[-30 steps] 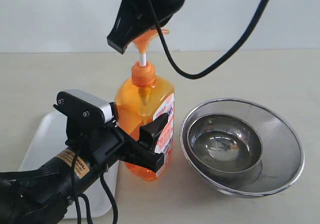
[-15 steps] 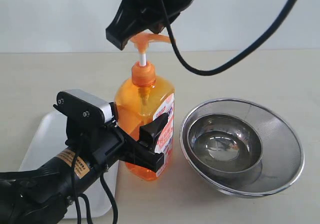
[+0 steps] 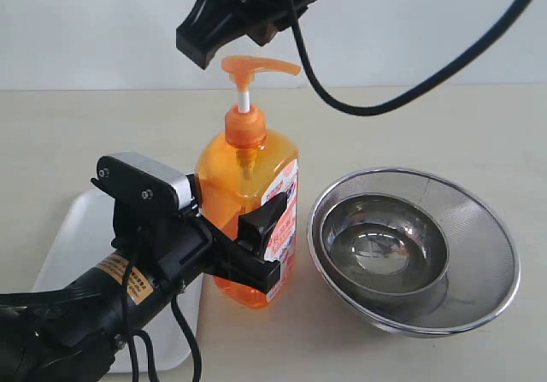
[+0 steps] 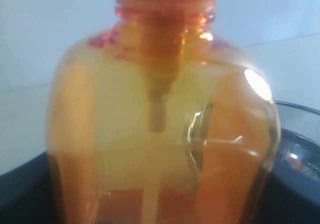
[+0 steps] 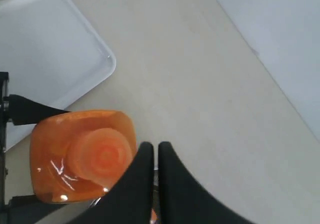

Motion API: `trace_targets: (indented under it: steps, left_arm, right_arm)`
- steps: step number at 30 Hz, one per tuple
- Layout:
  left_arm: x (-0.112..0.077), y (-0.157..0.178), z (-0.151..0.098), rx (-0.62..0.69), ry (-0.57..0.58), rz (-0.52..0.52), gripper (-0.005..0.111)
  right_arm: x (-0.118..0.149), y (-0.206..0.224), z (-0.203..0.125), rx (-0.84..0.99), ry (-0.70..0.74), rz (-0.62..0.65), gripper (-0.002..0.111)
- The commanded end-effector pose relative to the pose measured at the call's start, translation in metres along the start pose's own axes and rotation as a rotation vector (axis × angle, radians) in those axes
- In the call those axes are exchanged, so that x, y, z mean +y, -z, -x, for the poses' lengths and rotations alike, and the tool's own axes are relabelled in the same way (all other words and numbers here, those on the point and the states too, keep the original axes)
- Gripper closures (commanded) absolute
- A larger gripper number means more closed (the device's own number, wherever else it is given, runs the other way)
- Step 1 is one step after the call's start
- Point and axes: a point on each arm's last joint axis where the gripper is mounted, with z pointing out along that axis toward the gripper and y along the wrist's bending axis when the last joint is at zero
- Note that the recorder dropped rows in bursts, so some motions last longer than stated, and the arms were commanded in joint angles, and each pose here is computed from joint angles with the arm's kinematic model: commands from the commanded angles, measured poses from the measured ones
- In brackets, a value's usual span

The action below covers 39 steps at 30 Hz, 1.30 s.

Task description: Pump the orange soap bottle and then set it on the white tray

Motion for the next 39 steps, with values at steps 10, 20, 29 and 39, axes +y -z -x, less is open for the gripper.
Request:
trace_targets:
  steps: [10, 20, 29, 39]
  left_arm:
    - [0.000, 0.000, 0.000, -0.007, 0.011, 0.004, 0.102]
    - [0.000, 0.000, 0.000, -0.007, 0.011, 0.004, 0.102]
    - [0.000, 0.000, 0.000, -0.007, 0.011, 0.004, 0.102]
    - [0.000, 0.000, 0.000, -0.006, -0.042, 0.009, 0.102]
  right_arm:
    - [-0.001, -0.018, -0.005, 0.101, -0.050, 0.003, 0.108]
    - [0.005, -0.018, -0.005, 0.105, -0.066, 0.065, 0.108]
    - [0.001, -0.008, -0.006, 0.082, -0.075, 0.060, 0.108]
    - [-0.016, 0.032, -0.012, -0.008, -0.244, -0.005, 0.108]
